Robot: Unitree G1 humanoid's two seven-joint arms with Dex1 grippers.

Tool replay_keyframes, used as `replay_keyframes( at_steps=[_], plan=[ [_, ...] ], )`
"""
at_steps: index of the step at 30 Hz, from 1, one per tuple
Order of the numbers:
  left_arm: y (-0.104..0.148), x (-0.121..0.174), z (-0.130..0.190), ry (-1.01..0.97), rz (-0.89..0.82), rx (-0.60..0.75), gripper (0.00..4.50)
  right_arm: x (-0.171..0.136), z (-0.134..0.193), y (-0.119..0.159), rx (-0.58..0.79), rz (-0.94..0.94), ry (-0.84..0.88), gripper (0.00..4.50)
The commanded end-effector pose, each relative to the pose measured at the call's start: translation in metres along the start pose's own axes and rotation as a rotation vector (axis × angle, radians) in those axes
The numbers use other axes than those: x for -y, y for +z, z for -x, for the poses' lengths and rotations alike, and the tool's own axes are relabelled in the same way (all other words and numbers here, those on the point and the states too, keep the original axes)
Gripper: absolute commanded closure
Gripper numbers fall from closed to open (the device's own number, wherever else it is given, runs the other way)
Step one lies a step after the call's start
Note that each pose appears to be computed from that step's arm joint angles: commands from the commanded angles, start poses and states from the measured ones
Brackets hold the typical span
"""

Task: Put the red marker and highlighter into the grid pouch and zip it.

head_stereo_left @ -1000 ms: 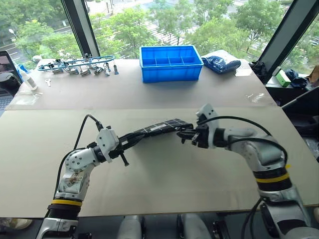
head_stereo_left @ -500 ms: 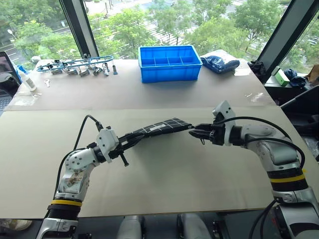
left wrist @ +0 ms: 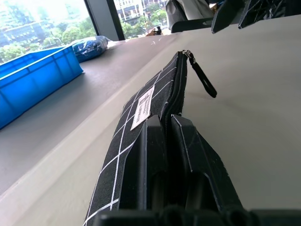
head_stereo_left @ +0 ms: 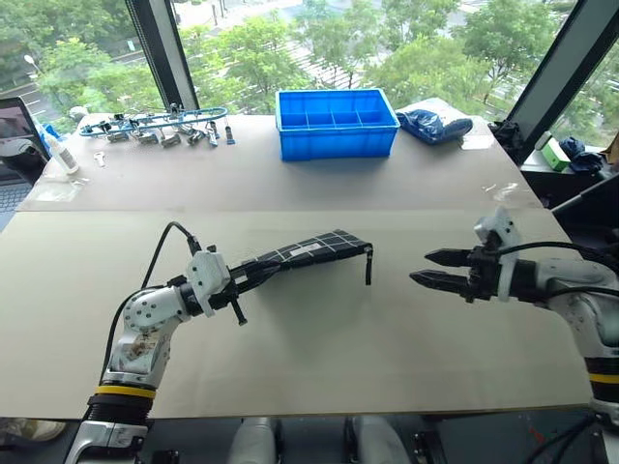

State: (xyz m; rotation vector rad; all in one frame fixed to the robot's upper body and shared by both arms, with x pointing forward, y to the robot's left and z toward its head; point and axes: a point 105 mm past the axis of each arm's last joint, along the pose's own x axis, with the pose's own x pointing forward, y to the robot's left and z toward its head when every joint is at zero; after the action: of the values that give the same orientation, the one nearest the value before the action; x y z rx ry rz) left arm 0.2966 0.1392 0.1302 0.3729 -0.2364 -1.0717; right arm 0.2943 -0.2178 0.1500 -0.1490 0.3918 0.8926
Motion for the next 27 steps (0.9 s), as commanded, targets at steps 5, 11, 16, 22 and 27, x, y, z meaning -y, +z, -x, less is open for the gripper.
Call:
replay_keyframes(
  at_steps=[5,11,16,22,27],
  plan=[
    [0.005,0.011,0.001,-0.2,-0.095,0.028,4.5,-0.01,0.005,0.011,0.046,0.057,0.0,0.9],
    [0.02,0.004,-0.003,-0.265,-0.178,0.089,4.5,-0.02,0.0,0.013,0.055,0.067,0.031,0.9],
    [0.007,0.002,0.002,-0.307,-0.197,0.059,4.5,-0.037,-0.001,0.015,0.054,0.096,0.111,0.9],
    [-0.014,-0.002,0.001,-0.332,-0.209,0.021,3.66,-0.053,-0.011,0.02,0.052,0.13,0.165,0.8],
    [-0.008,-0.02,-0.002,-0.286,-0.164,0.053,2.15,-0.052,-0.012,0.021,0.051,0.13,0.155,0.8]
  ],
)
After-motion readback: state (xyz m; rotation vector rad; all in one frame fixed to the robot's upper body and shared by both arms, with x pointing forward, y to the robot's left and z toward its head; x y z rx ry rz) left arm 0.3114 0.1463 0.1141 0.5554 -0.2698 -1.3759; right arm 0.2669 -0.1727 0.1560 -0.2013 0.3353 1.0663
